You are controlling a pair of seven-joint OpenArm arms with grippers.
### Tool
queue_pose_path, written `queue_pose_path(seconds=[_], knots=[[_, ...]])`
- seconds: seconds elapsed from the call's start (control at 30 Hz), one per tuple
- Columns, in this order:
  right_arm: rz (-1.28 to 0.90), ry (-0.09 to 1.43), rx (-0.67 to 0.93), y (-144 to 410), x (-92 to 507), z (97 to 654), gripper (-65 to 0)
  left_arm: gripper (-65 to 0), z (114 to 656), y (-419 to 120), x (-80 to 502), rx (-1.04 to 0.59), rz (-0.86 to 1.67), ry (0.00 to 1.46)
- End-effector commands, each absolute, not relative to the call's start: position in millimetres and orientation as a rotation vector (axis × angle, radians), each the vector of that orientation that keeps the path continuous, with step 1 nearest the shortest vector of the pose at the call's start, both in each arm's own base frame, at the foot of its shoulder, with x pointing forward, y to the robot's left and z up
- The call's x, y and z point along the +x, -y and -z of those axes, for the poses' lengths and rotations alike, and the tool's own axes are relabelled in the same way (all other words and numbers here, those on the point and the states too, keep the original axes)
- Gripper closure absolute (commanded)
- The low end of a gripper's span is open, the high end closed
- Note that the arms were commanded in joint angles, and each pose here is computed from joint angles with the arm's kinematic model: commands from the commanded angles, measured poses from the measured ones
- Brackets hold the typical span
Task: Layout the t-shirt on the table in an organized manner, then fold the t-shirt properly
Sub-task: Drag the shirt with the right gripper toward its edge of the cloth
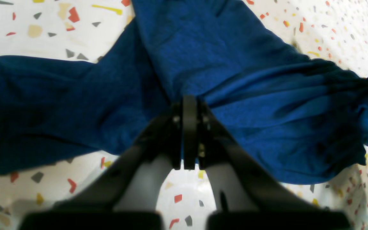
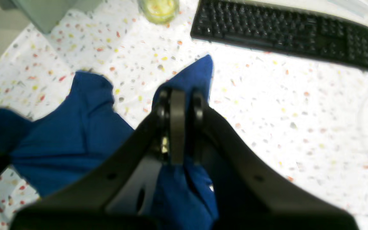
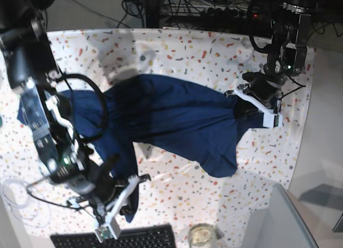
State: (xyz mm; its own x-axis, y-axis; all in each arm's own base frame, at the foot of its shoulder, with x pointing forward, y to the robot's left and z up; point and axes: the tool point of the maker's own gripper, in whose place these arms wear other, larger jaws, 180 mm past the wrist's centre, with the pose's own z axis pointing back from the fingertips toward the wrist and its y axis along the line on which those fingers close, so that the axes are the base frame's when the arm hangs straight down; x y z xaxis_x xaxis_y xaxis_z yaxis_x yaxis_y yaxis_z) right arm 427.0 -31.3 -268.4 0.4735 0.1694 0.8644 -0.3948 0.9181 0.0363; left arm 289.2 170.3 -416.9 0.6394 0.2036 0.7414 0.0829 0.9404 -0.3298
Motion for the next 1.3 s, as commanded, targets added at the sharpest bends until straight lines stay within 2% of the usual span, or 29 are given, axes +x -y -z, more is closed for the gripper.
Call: queue_pose_path(seconds=[0.0,0.07,0.1,0.13,0.23,0.27,0.47,0.67,0.83,0.93,1.03,1.27], knots=[[-0.340,1.037,0.241,31.0,440.9,263.2,-0.2,0.0,400.0,-170.2,297.7,-0.362,-0.057,0.938],[-0.302,0.943,0.230,31.9,454.4,291.8,-1.8,0.0,394.0,-166.4,297.1,-0.370,-0.045,0.950],[-0.286,0.903,0.225,32.6,458.9,304.2,-5.1,0.0,391.1,-165.5,297.3,-0.372,-0.042,0.957],[-0.271,0.860,0.217,33.6,463.7,316.1,-11.1,0.0,387.7,-163.8,298.0,-0.375,-0.037,0.964],[-0.244,0.758,0.187,44.5,468.3,340.7,-35.0,0.0,381.4,-161.3,300.0,-0.381,-0.029,0.980],[-0.240,0.735,0.184,47.0,466.1,342.5,-38.0,0.0,381.4,-161.3,300.0,-0.381,-0.029,0.980],[-0.232,0.738,0.177,78.7,412.0,331.7,-35.9,0.0,381.4,-161.3,300.0,-0.381,-0.029,0.980],[-0.342,0.570,0.019,124.5,346.4,389.9,-35.4,0.0,385.9,-163.2,295.0,-0.376,-0.029,0.965],[-0.439,0.523,-0.231,158.7,327.8,413.2,-35.4,0.0,386.0,-163.4,295.4,-0.375,-0.030,0.965],[-0.496,0.575,-0.327,157.4,325.6,416.2,-35.9,0.0,386.1,-163.8,296.3,-0.374,-0.030,0.966],[-0.533,0.592,-0.371,159.8,320.1,420.0,-36.0,0.0,385.7,-163.8,296.9,-0.375,-0.030,0.967],[-0.534,0.507,-0.392,179.1,313.1,453.0,-36.0,0.0,386.0,-164.5,296.9,-0.373,-0.032,0.967]])
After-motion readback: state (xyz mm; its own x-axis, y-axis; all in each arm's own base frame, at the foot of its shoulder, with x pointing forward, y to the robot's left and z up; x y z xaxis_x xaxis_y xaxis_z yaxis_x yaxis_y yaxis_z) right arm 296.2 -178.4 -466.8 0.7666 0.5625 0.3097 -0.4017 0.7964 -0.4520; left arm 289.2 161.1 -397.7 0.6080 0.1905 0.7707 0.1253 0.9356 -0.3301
